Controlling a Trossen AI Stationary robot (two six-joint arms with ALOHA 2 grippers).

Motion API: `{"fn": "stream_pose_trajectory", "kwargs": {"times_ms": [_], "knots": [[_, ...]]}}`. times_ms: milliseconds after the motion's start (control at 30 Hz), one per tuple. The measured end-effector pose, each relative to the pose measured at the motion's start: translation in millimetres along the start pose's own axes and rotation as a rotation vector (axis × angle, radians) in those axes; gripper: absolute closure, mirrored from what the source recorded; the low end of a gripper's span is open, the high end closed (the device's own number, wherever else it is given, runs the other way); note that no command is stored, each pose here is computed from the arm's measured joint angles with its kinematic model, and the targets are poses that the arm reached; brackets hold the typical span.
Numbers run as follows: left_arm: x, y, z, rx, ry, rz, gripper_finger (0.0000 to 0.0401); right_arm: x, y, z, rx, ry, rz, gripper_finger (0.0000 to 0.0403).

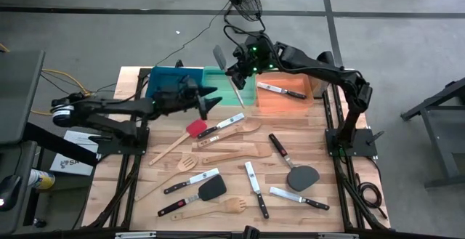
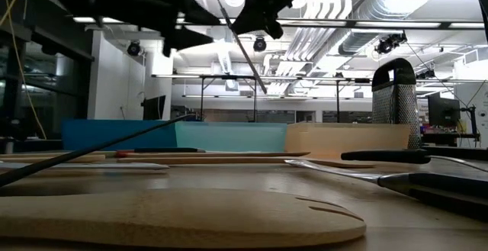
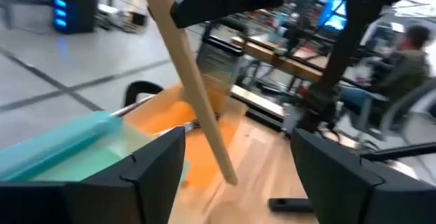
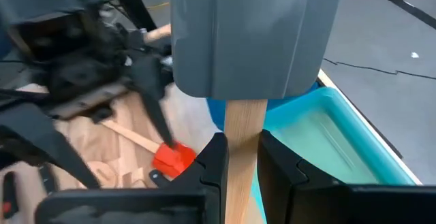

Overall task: Pick & Place Kitchen Items
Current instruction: Put the gray spatula into the blue bin

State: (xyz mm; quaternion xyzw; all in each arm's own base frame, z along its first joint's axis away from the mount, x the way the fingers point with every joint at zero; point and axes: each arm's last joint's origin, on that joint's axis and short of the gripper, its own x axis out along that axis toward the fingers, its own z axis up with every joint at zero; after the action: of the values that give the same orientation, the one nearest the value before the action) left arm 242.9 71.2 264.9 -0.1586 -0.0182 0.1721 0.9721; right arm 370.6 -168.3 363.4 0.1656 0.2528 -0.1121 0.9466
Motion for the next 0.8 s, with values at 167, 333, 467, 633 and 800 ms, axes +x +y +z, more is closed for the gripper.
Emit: {"fn": "stream_pose_trajectory", "kwargs": {"times_ms": [167, 333, 467, 633, 800], "knots": [[17, 13, 9, -0.002, 0.011, -0.014, 0.0132, -9, 0, 6, -0.031, -0.042, 0.045, 0.036], [27, 23, 17, -0.021, 0.003, -0.05, 0.0132, -16, 0, 14, -0.055, -0.097, 0.127, 0.036], [35, 21, 30, -0.021, -0.016, -0.137, 0.0132, -16, 2, 17, -0.117, -0.127, 0.166, 0.036], [44, 19, 35, -0.014, -0.013, -0.152, 0.0132, -16, 7, 21, -0.156, -0.173, 0.185, 0.036], [48, 19, 34, -0.022, 0.001, -0.158, 0.014, -16, 7, 22, -0.159, -0.184, 0.186, 0.036]]}}
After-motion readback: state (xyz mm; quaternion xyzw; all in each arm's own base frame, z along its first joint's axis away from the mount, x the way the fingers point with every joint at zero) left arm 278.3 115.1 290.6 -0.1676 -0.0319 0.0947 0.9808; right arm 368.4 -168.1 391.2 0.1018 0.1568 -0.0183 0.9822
